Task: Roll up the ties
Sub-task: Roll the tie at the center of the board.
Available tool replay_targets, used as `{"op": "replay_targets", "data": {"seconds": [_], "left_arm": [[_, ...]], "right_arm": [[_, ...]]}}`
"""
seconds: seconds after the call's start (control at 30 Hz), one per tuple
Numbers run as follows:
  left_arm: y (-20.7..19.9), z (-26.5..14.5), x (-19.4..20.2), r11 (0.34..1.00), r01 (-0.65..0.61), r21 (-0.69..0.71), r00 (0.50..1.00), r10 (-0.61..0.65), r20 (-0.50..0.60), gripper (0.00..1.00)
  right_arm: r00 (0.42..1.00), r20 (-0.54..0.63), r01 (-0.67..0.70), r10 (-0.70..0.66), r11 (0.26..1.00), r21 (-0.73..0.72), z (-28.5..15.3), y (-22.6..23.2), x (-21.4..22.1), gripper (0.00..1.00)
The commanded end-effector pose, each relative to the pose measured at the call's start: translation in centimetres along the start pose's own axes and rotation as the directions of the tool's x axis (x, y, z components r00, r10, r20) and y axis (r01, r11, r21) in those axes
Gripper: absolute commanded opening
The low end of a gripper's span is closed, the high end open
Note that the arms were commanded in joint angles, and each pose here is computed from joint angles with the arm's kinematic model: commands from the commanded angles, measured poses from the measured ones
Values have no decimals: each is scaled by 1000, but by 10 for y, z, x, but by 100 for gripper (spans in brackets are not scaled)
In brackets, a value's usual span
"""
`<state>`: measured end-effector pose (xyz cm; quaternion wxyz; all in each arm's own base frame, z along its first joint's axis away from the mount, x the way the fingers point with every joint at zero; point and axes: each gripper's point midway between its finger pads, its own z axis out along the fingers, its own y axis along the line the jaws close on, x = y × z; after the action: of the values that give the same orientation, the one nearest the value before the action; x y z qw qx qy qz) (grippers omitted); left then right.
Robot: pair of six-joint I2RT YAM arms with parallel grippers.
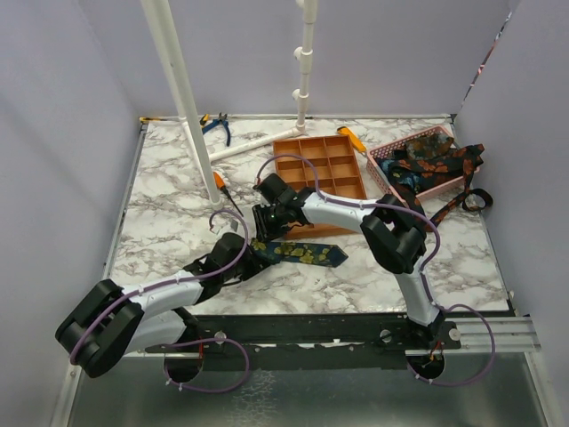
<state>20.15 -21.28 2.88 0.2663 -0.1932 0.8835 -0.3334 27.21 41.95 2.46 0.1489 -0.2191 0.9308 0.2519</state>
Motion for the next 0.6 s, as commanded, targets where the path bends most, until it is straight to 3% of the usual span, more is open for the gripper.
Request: {"op": "replay_targets", "data": {"seconds": [0.0,0.2,0.37,0.57], "left_arm": [[-10,2,-11,999,20,46,998,-23,60,0],[3,5,-6,1000,3,16,999,-3,50,0],[4,-1,-4,999,-11,30,999,9,48,1],[7,-17,-3,998,-54,24,998,53,42,10]], "right_arm": [[985,-159,-61,60,998,-5,7,0,51,36],[987,-137,-76,83,996,53,5,-6,48,39],[998,3,-58,58,989,138,-24,-12,1,50],[986,165,-70,39,979,189,-73,-12,-56,56]]}}
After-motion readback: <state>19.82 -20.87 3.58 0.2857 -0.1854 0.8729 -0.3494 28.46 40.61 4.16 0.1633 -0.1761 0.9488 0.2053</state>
